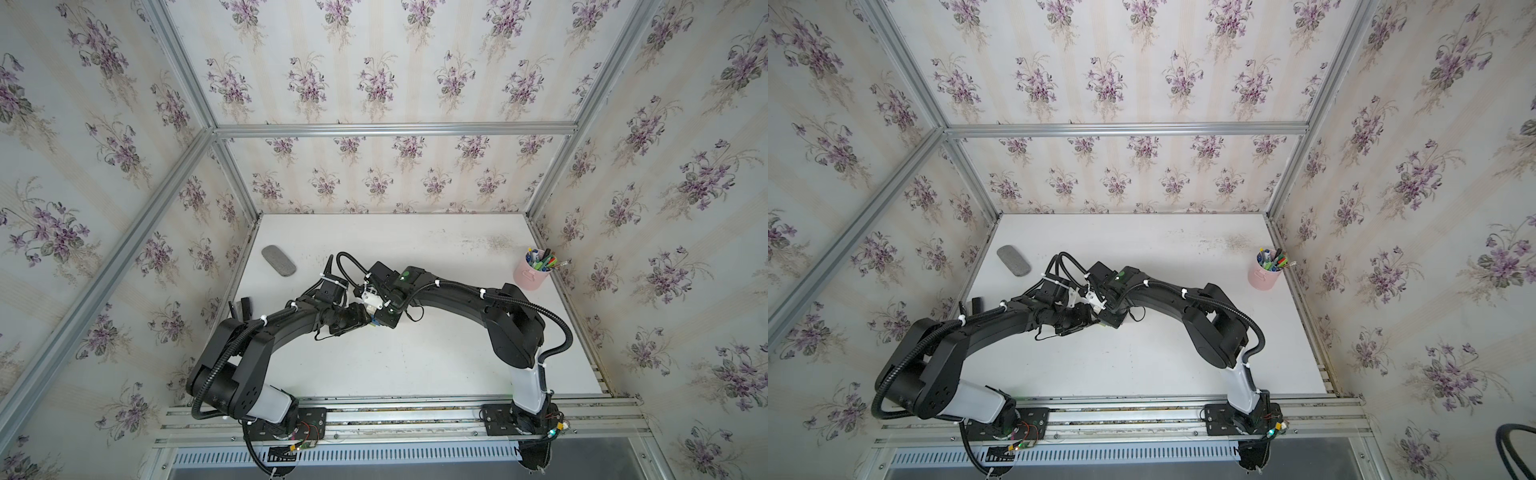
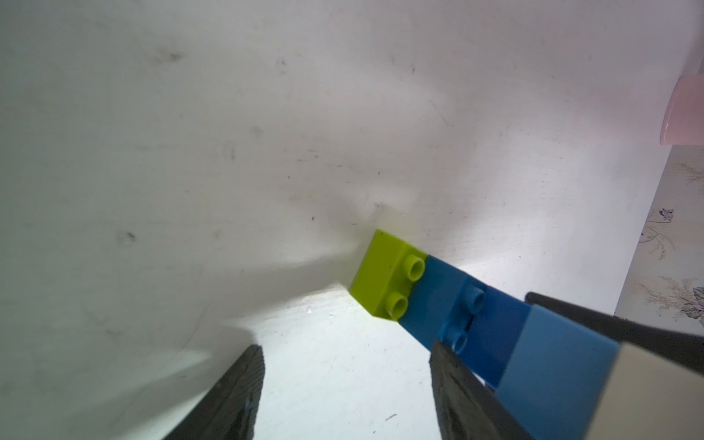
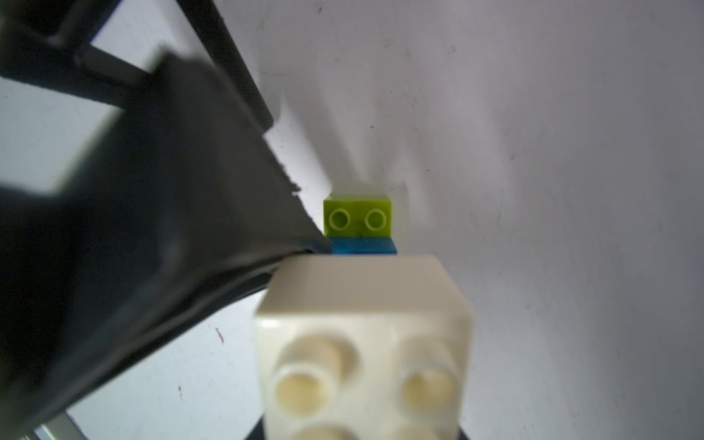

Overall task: Assemble the letter y with lego
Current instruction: Pick up the lego brick from the center of the board.

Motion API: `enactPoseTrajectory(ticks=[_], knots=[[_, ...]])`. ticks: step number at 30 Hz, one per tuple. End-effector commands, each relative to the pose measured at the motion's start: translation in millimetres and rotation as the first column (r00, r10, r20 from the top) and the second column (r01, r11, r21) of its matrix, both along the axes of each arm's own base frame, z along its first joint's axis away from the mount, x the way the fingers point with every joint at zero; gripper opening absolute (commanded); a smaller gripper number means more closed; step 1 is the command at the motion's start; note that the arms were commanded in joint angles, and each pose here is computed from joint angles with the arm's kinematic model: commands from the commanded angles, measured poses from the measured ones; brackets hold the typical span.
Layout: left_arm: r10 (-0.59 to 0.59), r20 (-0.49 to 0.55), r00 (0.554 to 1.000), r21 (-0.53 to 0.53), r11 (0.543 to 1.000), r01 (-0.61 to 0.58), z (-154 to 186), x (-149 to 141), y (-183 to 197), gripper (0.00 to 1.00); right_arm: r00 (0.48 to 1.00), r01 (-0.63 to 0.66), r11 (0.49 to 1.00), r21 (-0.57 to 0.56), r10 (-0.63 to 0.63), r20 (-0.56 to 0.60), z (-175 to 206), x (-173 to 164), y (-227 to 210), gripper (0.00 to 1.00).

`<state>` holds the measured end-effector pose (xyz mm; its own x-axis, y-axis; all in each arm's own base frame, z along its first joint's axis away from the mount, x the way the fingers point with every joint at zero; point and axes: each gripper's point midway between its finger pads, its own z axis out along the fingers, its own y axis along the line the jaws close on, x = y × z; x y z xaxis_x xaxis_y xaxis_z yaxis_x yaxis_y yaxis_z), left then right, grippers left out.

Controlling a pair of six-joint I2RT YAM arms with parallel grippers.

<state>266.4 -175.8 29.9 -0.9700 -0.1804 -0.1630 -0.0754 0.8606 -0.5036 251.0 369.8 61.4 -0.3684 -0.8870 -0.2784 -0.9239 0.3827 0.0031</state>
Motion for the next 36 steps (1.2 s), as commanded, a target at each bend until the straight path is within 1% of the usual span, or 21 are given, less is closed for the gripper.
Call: enactPoseTrajectory(ticks=[1,16,24,31,33,36], knots=[[0.011,-0.084,0.996,0.103,0.995,-0.002,-16.7,-20.2,18.4,0.69,1.0,-0.024,0.999,0.022,0.024,0.002,-0.6,-1.3,9.1,0.24],[0.025,-0.072,0.997,0.099,0.995,-0.018,-12.9,-23.4,21.2,0.69,1.0,-0.026,1.0,-0.016,0.026,-0.015,-7.3,-2.5,8.4,0.22],[0.025,-0.061,0.998,0.095,0.995,-0.019,-9.0,-23.6,21.9,0.69,1.0,-0.02,1.0,-0.008,0.02,-0.009,-3.2,-0.5,10.6,0.22],[0.03,-0.057,0.998,0.091,0.996,-0.025,-3.9,-24.2,22.8,0.7,1.0,-0.019,0.999,0.025,0.02,0.0,6.4,-0.1,14.5,0.23],[0.031,-0.03,0.999,0.081,0.996,-0.029,5.8,-23.0,22.9,0.7,1.0,-0.017,0.999,0.045,0.017,0.007,12.2,1.0,16.6,0.23],[0.036,-0.02,0.999,0.079,0.996,-0.035,11.7,-23.8,24.4,0.7,1.0,-0.016,0.998,0.069,0.015,0.013,19.6,1.7,19.0,0.23]])
